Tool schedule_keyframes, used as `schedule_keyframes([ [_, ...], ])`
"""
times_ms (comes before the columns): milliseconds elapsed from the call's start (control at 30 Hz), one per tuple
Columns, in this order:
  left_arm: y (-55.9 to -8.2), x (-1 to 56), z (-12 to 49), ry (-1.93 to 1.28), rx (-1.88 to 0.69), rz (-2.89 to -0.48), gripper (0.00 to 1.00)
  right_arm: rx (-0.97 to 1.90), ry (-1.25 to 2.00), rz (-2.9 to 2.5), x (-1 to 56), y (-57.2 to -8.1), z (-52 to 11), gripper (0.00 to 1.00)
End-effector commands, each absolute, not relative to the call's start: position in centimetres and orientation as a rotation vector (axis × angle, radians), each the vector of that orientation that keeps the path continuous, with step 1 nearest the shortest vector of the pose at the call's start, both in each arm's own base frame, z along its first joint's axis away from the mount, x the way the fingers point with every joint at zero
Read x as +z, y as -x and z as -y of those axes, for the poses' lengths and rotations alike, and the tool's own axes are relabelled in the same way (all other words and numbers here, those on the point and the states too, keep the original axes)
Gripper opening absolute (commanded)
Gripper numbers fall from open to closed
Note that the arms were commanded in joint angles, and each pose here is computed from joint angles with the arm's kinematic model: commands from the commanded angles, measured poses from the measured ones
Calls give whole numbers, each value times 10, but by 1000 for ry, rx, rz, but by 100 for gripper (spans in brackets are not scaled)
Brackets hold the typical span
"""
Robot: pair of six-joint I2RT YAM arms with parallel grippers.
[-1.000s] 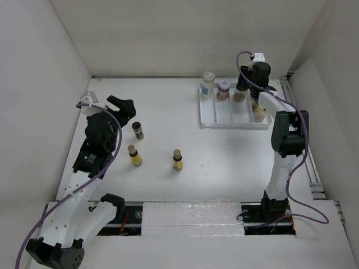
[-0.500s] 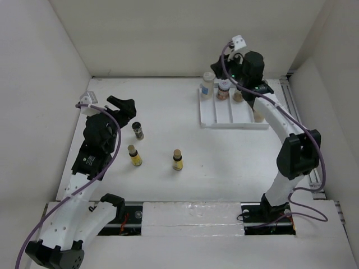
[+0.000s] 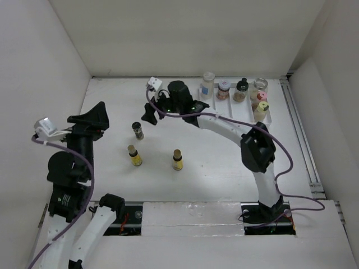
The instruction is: Organize the condiment bottles
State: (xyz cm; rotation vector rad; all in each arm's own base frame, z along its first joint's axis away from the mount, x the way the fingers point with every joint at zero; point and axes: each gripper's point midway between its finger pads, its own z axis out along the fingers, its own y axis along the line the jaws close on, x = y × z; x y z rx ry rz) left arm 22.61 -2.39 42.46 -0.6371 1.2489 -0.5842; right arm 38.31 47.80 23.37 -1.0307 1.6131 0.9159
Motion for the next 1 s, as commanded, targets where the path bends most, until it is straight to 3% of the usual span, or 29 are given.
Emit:
schedule_keyframes([
  [0, -213, 441, 14, 650, -594, -1164, 76, 847, 1081, -1613, 233, -381, -503, 84],
  [333, -226, 427, 29, 585, -593, -1234, 77, 864, 1165, -1692, 175, -366, -541, 91],
  [667, -234, 412, 32, 573, -580, -1263, 79, 822, 1116, -1722, 142, -384, -560, 88],
  [833, -232, 415, 32, 564, -581, -1243, 79, 863, 1022, -1687, 165, -390, -566, 42],
  [900, -235, 408, 32, 565, -574, -1258, 79, 884, 987, -1624, 195, -389, -566, 34],
  [967, -236, 406, 33, 565, -575, -1256, 79, 913, 936, -1508, 253, -379, -554, 34],
])
